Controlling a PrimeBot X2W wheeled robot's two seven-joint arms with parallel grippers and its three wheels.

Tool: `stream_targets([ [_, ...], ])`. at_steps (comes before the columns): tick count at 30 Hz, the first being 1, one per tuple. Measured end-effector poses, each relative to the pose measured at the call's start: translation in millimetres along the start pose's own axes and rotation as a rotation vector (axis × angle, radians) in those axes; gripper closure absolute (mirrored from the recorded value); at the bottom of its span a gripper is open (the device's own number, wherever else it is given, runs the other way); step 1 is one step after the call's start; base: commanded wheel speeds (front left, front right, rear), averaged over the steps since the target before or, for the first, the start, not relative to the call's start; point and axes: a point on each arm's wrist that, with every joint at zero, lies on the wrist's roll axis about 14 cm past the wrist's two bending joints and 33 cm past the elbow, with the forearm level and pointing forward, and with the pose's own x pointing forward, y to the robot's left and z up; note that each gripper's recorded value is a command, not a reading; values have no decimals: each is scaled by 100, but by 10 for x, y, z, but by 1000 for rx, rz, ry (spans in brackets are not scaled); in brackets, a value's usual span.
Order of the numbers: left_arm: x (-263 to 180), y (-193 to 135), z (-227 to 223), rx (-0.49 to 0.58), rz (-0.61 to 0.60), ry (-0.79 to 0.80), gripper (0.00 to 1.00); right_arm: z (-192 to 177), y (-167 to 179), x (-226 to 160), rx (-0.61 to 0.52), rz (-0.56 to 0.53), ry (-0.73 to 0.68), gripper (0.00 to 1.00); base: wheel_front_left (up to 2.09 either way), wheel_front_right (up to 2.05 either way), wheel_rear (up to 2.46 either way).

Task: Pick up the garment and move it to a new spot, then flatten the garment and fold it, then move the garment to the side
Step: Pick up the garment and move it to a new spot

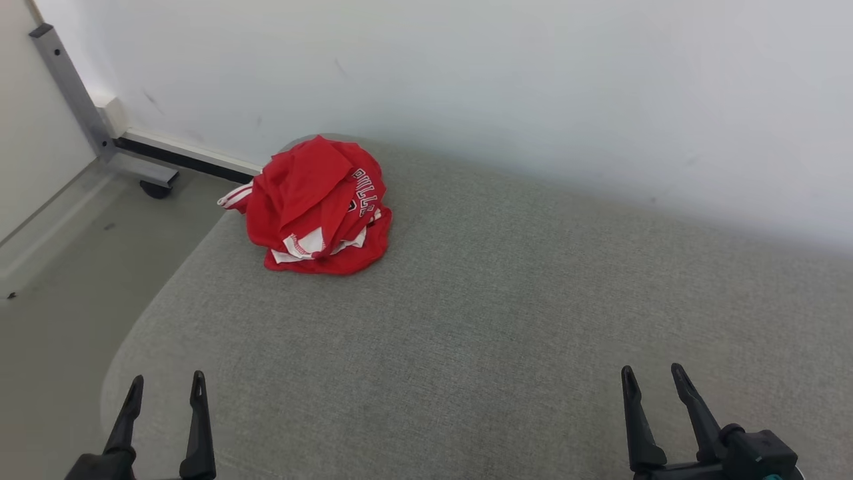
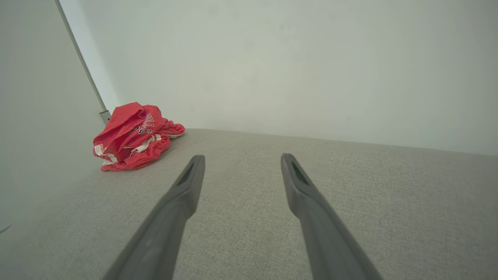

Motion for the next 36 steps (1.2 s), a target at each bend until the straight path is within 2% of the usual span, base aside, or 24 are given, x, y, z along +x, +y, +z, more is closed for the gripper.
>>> stream_targets([
  [9,-140,288,19,21,93,-2,0,-76,197,126,16,65,20,0,0,0,0],
  [20,-104,369,-24,22,133,7,0,-117,176,173,21,64,27,0,0,0,0],
  [27,241,358,144,42,98,-41,0,-95,32,195,5,28,17,0,0,0,0],
  [36,1074,279,718,76,38,-205,0,-77,-382,276,-26,-69,5,0,0,0,0],
])
